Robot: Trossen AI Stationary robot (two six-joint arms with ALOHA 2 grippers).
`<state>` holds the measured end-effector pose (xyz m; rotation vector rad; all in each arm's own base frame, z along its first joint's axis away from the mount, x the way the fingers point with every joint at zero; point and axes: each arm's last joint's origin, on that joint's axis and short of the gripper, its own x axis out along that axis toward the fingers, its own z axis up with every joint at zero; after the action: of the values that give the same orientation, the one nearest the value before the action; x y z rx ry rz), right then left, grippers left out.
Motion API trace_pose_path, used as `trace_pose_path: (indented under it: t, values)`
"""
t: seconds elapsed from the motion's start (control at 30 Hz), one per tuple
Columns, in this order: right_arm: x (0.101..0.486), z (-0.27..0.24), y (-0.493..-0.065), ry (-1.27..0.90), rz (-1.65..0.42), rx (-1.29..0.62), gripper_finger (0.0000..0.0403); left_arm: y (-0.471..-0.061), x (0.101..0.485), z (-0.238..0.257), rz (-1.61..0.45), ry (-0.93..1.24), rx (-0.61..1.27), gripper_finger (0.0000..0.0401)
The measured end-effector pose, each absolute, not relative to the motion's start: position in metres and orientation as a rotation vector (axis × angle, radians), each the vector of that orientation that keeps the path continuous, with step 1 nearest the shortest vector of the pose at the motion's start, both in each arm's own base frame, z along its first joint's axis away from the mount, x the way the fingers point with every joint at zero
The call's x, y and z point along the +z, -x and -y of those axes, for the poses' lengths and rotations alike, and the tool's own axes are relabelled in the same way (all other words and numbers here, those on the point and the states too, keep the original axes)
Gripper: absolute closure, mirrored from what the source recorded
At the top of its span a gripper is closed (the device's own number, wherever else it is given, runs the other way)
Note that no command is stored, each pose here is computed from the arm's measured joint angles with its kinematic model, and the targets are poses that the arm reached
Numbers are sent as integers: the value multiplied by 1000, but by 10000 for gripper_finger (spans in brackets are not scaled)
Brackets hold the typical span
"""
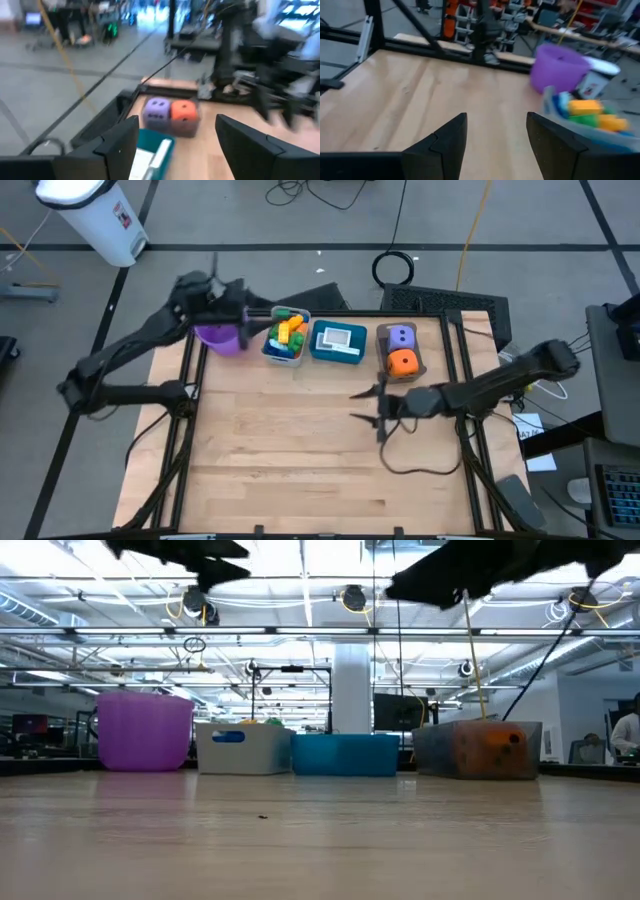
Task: Pick & Place Toys
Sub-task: Return to home position
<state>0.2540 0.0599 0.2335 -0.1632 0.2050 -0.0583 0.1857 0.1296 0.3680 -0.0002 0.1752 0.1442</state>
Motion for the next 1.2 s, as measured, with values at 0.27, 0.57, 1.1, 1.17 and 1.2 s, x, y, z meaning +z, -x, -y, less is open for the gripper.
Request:
trace_pose_path:
  t: [0.27, 0.57, 1.1, 1.17, 1.2]
  values:
    - [273, -29, -189, 224, -114, -124, 206, -128, 327, -82, 56, -79, 124, 152]
    - [241, -16, -128, 156, 47, -85, 207, -99, 270, -59, 196, -52, 96, 153]
    - [194, -15, -101, 55, 181, 59, 207, -88, 205, -47, 311, 3, -47, 153]
    - [189, -16, -102, 56, 174, 79, 207, -89, 204, -46, 295, 6, -75, 153]
    - [189, -16, -102, 53, 181, 89, 207, -89, 204, -46, 291, 6, -84, 153]
